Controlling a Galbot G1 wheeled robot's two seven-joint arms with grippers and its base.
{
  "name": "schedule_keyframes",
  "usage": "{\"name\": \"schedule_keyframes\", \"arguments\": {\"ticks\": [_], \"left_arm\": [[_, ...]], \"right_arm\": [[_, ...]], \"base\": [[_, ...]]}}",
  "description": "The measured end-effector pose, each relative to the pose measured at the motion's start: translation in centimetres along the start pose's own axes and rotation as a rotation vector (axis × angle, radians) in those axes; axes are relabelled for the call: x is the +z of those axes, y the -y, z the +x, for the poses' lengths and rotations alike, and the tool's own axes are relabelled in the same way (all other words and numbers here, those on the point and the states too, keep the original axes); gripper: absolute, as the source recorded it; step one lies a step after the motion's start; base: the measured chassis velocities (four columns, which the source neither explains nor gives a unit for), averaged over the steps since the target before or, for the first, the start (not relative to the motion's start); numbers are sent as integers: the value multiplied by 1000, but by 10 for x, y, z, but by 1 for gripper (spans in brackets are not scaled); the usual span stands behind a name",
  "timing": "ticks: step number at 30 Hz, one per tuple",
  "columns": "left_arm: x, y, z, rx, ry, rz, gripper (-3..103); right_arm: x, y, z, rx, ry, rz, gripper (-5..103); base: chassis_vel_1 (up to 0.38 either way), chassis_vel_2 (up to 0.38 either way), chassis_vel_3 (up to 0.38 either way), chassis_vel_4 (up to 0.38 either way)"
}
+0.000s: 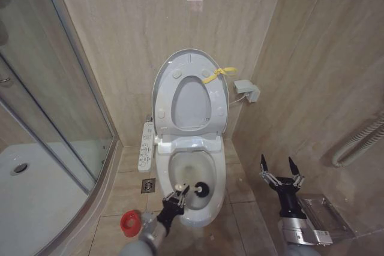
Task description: Open the toilet lid, clean the toilet bowl with a toilet brush, close the toilet lid, and flush.
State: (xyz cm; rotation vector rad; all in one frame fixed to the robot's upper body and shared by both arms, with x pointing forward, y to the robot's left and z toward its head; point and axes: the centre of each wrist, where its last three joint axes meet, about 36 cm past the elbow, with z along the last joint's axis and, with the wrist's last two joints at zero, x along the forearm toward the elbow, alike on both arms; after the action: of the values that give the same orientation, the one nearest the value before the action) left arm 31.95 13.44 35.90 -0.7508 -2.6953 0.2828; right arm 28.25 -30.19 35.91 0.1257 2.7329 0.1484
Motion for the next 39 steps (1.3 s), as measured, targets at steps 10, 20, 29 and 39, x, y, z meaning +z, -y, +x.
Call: {"name": "schedule_keyframes", "arguments": {"ticks": [10,20,29,39], "left_arm": [[20,-2,-34,-28,-68,-2,17],[-12,10,11,12,-17,-37,17],[11,-9,8,-20,-131,-83,17],[22,-36,-30,-120,-152,-67,17]], "right_arm": [[-4,4,5,3,-6,13,100],[-3,3,5,0,-9,15,100],[-3,3,5,-6,-9,15,100],[-5,3,8,-11,-12,17,100]], "base": [[0,0,0,0],[0,0,0,0],[0,0,0,0],[0,0,0,0]]}}
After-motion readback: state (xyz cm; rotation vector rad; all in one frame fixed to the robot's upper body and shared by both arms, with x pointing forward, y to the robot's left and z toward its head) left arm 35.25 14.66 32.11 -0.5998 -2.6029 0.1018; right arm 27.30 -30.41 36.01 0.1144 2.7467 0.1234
